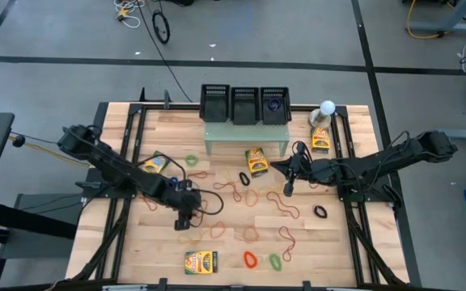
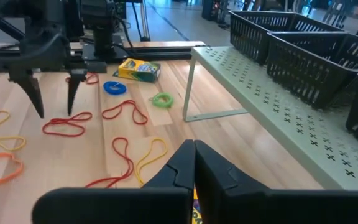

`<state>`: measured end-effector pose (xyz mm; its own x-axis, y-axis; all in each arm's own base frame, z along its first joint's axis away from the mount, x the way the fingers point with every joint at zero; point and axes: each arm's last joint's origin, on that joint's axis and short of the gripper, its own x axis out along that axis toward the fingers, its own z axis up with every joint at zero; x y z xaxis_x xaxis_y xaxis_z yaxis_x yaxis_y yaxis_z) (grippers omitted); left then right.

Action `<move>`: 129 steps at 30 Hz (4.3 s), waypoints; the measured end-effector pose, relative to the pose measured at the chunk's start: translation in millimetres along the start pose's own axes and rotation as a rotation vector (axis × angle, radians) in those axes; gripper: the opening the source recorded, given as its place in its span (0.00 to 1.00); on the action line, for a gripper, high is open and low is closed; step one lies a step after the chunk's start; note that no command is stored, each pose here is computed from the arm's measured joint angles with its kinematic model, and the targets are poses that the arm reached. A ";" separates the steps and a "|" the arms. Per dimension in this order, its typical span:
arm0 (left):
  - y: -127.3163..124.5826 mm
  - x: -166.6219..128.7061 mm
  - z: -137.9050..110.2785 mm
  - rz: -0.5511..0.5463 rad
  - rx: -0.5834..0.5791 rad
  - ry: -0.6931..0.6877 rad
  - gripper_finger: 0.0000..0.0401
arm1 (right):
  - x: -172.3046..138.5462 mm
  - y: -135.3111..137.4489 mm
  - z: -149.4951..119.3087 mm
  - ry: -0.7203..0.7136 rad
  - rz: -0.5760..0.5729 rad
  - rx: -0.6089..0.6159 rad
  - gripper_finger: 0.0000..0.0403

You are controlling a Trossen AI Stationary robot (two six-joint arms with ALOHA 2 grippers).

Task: Pick & Place Office Desk Supplies
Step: Put the red rubberband into the left black bin on the shelf, then put the green spring bracelet into the right black bin on the shelf

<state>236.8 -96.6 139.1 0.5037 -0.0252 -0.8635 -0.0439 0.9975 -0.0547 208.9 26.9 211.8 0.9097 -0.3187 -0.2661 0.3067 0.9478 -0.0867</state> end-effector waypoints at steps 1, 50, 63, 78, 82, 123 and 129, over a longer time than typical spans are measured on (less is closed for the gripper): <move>-0.1 1.9 -0.7 0.011 0.002 0.003 0.54 | 0.0 0.0 0.2 -0.001 0.000 0.000 0.02; 141.3 -188.7 150.3 0.670 -0.066 -0.703 0.03 | 0.0 0.7 5.8 -0.055 0.017 0.030 0.03; 240.3 -162.9 145.1 0.652 -0.172 -0.650 0.03 | 0.0 0.7 5.8 -0.054 0.017 0.028 0.03; 247.6 -156.5 144.4 0.585 -0.225 -0.482 0.30 | 0.3 0.1 5.8 -0.053 0.014 0.028 0.03; 245.0 -170.0 146.7 0.535 -0.227 -0.422 0.38 | 0.3 0.1 5.8 -0.053 0.014 0.028 0.03; 80.4 -78.0 24.8 0.078 -0.106 -0.711 0.04 | 0.1 1.6 5.0 -0.044 0.060 0.076 0.03; 70.6 -47.9 2.0 0.132 -0.132 -0.912 0.02 | 6.4 4.7 -1.8 -0.005 0.058 0.126 0.03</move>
<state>211.3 -24.9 177.6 0.9683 0.2052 -0.1422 -0.2190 0.9716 -0.0892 215.6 29.3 207.9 0.9280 -0.2640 -0.2627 0.2864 0.9568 0.0501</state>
